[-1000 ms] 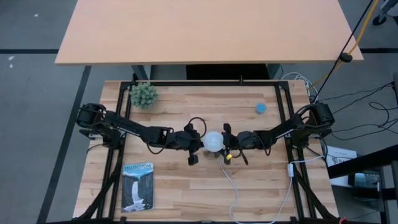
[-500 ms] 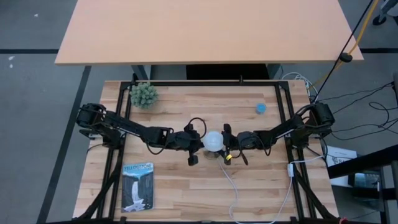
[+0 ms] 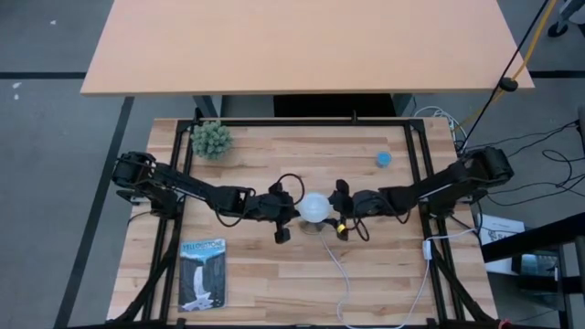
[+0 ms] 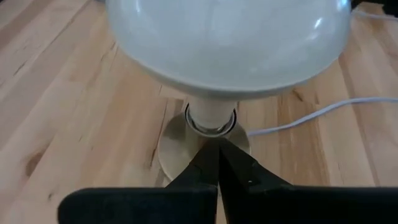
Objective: Screw lightbulb
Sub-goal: Insert the lightbulb into the lamp
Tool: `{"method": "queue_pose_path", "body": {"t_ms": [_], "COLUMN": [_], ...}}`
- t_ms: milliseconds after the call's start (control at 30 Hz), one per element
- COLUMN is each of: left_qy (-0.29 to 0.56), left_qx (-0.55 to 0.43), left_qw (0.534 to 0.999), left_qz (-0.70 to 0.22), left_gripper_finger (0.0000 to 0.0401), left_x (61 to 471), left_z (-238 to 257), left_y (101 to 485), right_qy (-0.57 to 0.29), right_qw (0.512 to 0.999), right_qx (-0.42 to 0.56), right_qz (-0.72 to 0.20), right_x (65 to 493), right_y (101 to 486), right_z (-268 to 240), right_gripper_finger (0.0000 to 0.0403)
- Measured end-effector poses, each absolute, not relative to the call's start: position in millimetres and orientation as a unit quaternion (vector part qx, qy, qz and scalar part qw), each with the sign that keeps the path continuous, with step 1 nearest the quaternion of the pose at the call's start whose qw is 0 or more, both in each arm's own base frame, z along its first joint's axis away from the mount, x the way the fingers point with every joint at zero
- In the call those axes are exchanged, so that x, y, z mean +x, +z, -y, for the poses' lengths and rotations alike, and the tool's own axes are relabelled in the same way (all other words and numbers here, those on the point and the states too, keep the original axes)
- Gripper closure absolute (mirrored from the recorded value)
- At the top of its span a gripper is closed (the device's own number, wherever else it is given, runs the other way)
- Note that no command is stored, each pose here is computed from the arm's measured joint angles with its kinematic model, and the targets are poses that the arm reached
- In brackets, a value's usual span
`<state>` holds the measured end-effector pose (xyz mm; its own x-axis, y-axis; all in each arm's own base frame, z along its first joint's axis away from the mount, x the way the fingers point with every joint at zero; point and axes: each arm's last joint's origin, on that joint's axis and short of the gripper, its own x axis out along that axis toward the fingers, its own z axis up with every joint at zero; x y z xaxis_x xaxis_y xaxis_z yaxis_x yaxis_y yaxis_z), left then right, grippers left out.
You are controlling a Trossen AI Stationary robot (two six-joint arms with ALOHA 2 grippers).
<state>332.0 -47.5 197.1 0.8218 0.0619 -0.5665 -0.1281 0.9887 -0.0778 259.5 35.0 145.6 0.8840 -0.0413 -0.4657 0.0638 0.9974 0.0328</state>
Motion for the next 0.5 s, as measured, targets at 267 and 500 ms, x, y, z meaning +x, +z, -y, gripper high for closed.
{"method": "queue_pose_path", "body": {"t_ms": [267, 500], "left_qy": [0.045, 0.031], "left_qx": [-0.063, -0.063], "left_qw": [0.946, 0.949], "left_qz": [-0.315, -0.309], "left_gripper_finger": [0.0399, 0.0399], "left_x": [328.1, 325.8], "left_z": [55.4, 71.2], "left_y": [193.8, 194.7], "right_qy": [-0.032, -0.095], "right_qw": [0.942, 0.884], "right_qx": [0.041, 0.108], "right_qz": [-0.331, -0.445], "right_x": [230.8, 198.5], "right_y": [155.4, 149.1], "right_z": [-38.3, -44.8], "right_gripper_finger": [0.0154, 0.0203]}}
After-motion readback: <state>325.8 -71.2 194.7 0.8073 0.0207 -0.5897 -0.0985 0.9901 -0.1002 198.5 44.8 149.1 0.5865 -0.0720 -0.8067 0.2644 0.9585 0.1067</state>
